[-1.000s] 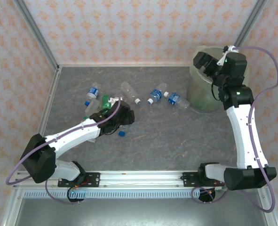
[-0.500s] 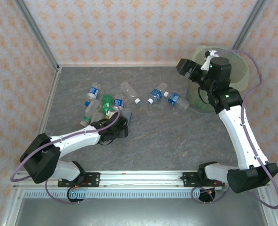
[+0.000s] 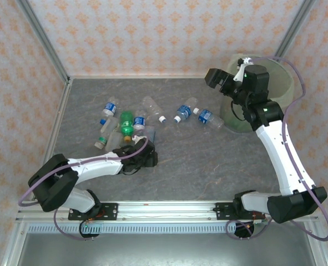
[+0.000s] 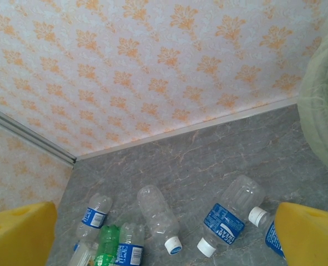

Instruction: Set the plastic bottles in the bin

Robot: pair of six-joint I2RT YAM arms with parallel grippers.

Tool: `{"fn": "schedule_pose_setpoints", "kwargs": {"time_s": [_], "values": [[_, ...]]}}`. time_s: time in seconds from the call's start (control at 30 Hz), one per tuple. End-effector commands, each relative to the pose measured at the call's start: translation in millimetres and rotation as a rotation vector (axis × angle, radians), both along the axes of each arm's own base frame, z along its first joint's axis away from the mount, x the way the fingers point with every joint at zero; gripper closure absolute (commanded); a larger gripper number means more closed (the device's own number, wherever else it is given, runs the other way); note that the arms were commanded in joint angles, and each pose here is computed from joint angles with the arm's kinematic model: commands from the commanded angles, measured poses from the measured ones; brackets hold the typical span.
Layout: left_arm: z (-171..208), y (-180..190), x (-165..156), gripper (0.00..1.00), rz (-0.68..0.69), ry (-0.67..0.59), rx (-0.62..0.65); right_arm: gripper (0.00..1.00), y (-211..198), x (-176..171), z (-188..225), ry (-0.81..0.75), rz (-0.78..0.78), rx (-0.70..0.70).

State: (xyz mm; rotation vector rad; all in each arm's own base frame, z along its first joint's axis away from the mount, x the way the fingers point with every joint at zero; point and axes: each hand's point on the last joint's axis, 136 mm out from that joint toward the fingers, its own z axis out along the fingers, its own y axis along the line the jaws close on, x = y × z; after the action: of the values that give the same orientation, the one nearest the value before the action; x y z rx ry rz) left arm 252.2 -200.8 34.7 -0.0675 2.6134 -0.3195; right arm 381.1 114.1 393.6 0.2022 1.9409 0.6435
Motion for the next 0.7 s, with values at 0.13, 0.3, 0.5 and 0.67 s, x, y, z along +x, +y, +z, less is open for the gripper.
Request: {"fn": "schedule_pose_setpoints", "kwargs": {"time_s": [0.13,0.3,0.5,0.67], "values": [[-1,-6,7,0.48,-0.036,-0.035,0.053,0.0,5,-3,13,-0.025,0.034,-0.013],[-5,-6,8,0.57,-0.043,-0.029,0.09,0.0,6,-3,11,-0.026,0.037,-0.002],[0,-5,10,0.67,-0.054,-0.043,0.103,0.0,7,-5,9,-0.034,0.039,0.019],[13,-8,12,0.75,-0.056,-0.07,0.086,0.0,8,-6,2,-0.018,0.042,0.035]]}}
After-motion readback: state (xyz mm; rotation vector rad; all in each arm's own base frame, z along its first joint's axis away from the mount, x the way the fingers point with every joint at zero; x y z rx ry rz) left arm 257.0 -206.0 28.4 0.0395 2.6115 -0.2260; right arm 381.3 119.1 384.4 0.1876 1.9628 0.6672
